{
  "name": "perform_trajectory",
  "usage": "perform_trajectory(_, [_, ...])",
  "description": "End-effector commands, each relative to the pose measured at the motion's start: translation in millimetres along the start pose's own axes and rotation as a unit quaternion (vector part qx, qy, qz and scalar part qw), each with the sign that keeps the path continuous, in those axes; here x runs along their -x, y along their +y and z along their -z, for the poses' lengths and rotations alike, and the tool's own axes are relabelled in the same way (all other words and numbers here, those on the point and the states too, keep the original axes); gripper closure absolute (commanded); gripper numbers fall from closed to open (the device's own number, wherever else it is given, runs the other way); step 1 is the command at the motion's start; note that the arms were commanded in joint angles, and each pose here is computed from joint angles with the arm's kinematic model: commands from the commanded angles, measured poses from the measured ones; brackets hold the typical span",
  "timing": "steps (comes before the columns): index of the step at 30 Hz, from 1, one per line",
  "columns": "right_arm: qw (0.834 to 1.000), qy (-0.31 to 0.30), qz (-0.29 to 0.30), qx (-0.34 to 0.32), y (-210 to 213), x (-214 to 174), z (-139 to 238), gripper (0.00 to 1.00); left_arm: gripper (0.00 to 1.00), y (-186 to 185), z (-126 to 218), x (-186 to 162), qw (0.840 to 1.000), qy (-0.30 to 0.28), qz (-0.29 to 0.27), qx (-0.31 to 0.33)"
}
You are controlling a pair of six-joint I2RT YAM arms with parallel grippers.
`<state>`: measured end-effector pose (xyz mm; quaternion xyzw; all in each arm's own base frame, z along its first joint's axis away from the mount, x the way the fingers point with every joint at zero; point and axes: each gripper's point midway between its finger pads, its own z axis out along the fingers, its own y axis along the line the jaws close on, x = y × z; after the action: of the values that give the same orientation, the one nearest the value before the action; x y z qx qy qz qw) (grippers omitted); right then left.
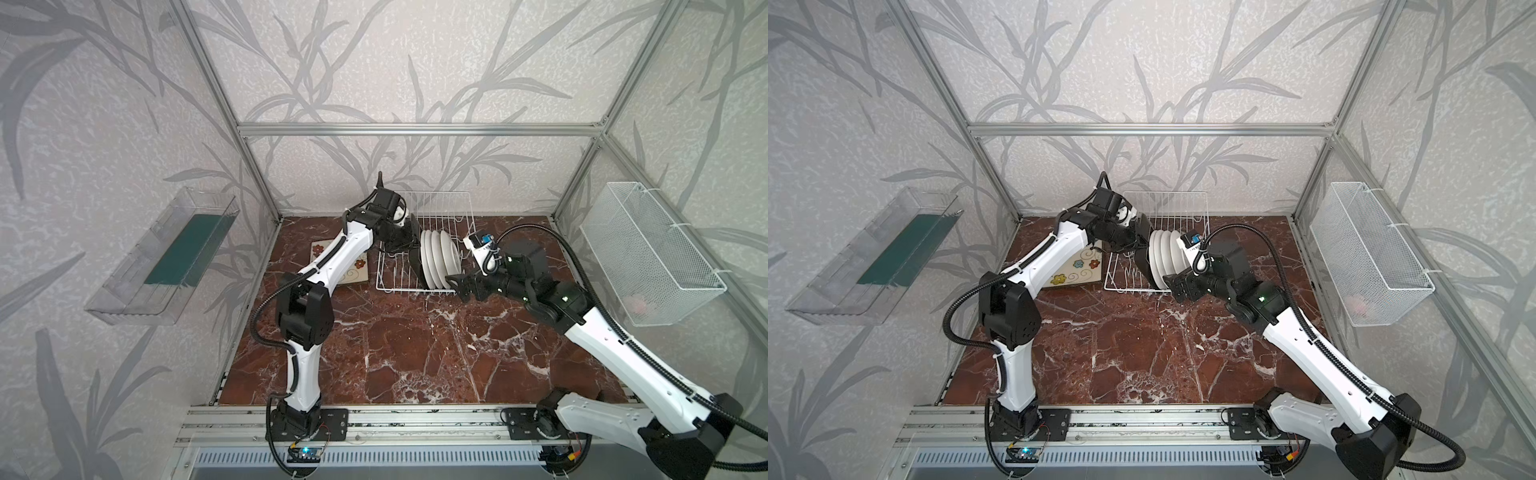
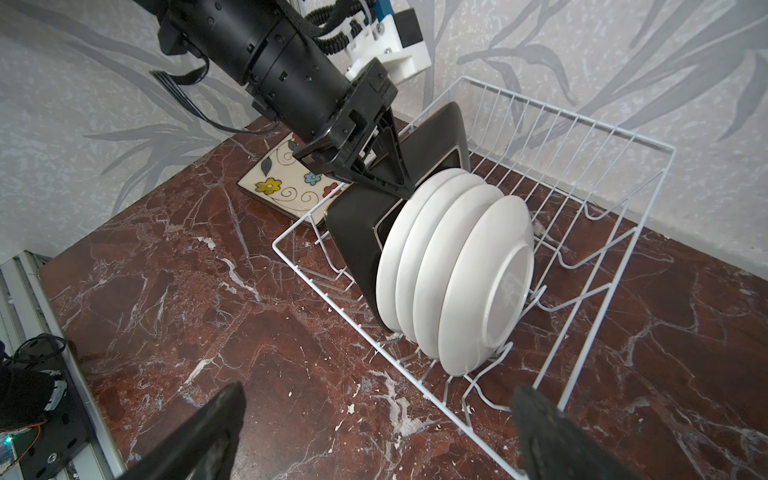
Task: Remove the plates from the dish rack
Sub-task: 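Close the left gripper on the top edge of the dark square plate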
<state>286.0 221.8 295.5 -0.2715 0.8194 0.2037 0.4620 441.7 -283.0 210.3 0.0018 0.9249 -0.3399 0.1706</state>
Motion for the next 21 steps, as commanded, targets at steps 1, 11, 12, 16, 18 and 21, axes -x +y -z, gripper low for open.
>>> perform_trajectory(1, [1.0, -0.003, 0.002, -0.005, -3.0, -0.4, -0.9, 0.01, 1.0, -39.2, 46.3, 19.3, 0.997, -0.062, -0.032, -0.039])
perform_trajectory(11, [1.0, -0.003, 0.003, -0.006, -3.3, 0.1, 0.3, 0.01, 1.0, -49.7, 62.3, 24.5, 0.995, -0.085, -0.035, -0.047])
perform_trajectory(12, [1.0, -0.003, 0.004, -0.006, -3.5, 0.1, -0.1, 0.01, 1.0, -50.8, 64.3, 25.2, 0.994, -0.089, -0.035, -0.048])
perform_trajectory(16, [1.0, -0.004, 0.003, -0.005, -3.2, 1.6, -1.3, 0.01, 1.0, -59.6, 71.8, 27.6, 0.992, -0.1, -0.035, -0.065])
perform_trajectory(18, [1.0, -0.004, 0.003, -0.004, -3.0, 1.9, -1.3, 0.01, 1.0, -60.8, 75.6, 29.1, 0.992, -0.104, -0.036, -0.066])
perform_trajectory(21, [1.0, -0.005, 0.004, -0.005, -2.8, 2.4, -0.6, 0.01, 1.0, -63.0, 80.5, 31.0, 0.991, -0.114, -0.039, -0.066])
